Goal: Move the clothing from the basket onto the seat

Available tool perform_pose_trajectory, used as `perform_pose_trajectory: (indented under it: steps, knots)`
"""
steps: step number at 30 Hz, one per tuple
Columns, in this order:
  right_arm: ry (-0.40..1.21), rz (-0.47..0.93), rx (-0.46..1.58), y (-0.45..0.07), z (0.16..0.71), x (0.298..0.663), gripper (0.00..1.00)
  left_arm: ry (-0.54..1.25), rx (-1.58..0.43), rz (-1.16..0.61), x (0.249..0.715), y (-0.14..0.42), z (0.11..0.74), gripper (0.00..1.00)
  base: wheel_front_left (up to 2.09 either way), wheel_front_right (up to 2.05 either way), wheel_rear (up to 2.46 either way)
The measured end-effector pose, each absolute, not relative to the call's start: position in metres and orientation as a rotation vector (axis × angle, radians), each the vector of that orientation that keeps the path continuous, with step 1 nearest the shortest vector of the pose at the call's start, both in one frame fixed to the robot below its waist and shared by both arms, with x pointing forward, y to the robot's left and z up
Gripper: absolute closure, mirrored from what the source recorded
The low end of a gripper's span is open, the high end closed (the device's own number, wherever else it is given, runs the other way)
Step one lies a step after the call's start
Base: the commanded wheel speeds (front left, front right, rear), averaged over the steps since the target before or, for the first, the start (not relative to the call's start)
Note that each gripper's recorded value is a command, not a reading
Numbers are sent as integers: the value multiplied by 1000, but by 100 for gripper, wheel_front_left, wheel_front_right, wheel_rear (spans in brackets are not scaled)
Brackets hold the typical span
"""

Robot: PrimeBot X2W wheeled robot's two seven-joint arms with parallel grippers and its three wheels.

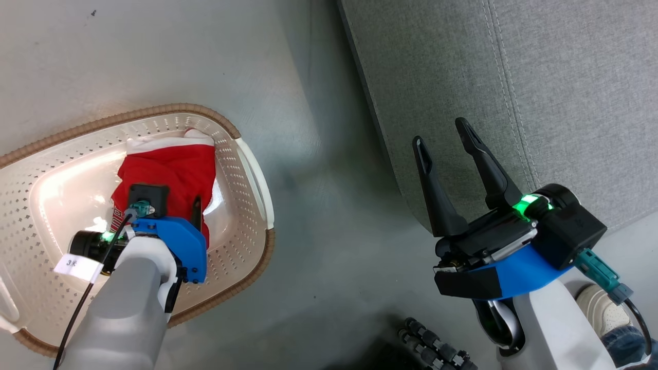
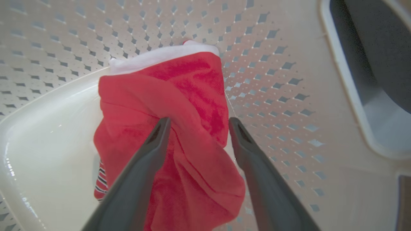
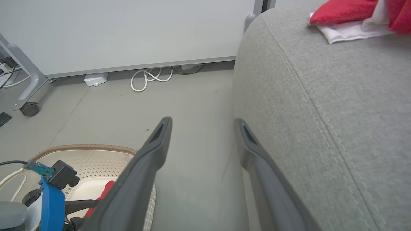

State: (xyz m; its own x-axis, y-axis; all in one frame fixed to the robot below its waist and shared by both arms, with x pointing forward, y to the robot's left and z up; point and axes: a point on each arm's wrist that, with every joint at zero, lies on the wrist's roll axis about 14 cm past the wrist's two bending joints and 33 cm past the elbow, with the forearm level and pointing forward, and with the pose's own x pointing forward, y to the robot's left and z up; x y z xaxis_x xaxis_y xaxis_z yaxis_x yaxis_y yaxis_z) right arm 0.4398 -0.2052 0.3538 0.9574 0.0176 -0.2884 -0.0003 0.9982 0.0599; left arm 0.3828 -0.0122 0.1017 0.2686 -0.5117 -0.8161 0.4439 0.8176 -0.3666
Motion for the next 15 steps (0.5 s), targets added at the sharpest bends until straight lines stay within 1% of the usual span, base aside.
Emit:
perform_pose_trajectory:
  steps: [8,15]
  knots:
    - [295,16,64,-203,351,442,0,1248,-13,-585,365,-6,89,0,0,0,0]
    - [303,19,65,-201,347,442,0,1310,13,-556,356,-3,84,0,0,0,0]
